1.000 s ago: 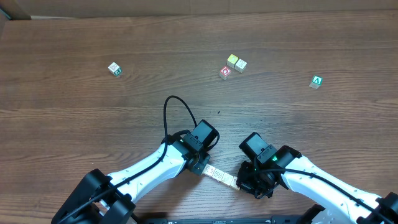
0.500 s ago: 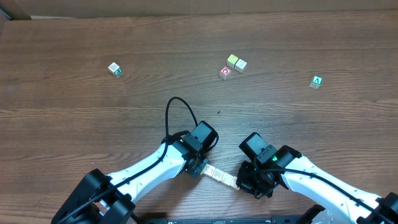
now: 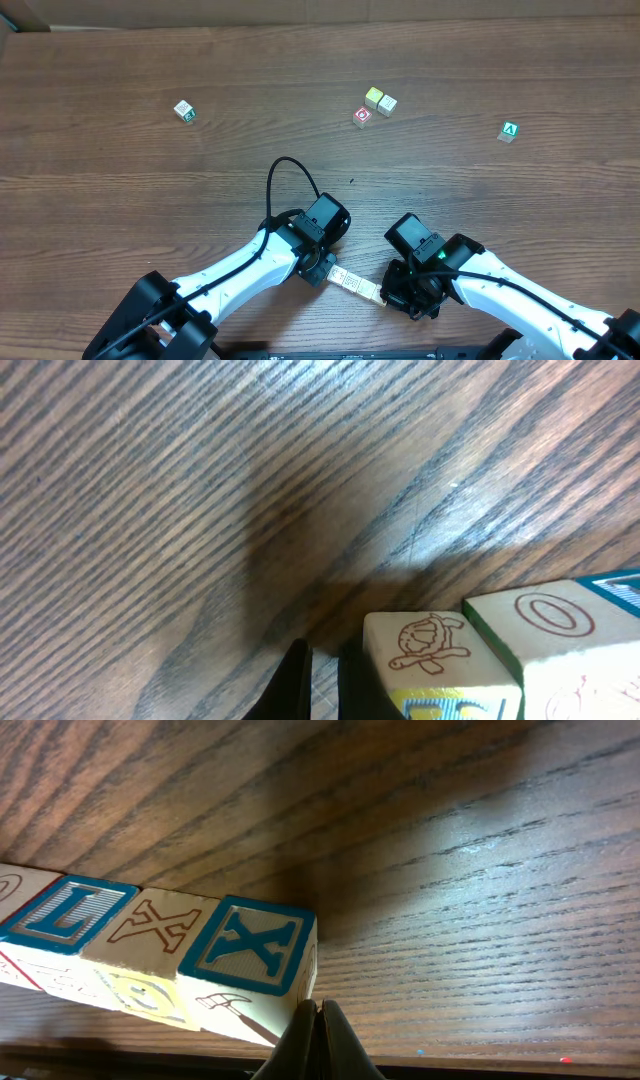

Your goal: Flip 5 blocks

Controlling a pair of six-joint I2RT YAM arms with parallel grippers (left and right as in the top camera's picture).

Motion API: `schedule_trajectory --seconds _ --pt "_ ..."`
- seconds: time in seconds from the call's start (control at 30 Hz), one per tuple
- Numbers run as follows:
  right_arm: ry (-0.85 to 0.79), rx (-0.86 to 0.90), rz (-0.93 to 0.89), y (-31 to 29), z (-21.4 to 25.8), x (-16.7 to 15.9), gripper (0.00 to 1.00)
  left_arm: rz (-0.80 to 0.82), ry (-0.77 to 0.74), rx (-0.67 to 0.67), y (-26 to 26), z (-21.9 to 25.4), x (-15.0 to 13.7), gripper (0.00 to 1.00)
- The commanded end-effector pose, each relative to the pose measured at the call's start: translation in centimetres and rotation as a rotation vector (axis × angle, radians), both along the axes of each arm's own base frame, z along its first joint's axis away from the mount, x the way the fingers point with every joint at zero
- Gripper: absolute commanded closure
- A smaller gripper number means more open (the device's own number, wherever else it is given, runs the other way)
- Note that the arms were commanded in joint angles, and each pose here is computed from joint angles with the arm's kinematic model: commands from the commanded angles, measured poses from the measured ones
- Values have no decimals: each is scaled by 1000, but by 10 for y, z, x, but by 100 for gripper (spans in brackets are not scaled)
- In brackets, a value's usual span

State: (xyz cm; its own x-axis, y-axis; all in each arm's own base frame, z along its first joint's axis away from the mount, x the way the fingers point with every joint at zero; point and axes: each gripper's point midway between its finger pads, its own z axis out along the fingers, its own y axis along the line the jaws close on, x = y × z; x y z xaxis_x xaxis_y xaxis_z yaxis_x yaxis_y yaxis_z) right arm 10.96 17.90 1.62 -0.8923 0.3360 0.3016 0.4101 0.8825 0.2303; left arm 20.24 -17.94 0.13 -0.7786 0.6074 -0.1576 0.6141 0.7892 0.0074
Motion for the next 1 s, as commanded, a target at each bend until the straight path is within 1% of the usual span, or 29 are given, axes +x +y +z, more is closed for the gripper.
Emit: schedule_trajectory --seconds 0.0,0.33,0.97 --pt "-3 19 3 8 2 -3 96 -24 27 -18 -4 -3 -5 96" --pt "-3 14 -17 14 2 -6 96 33 52 -12 0 -4 -10 96" --pt "1 16 -17 20 2 -11 96 31 39 -23 -3 -3 -7 96"
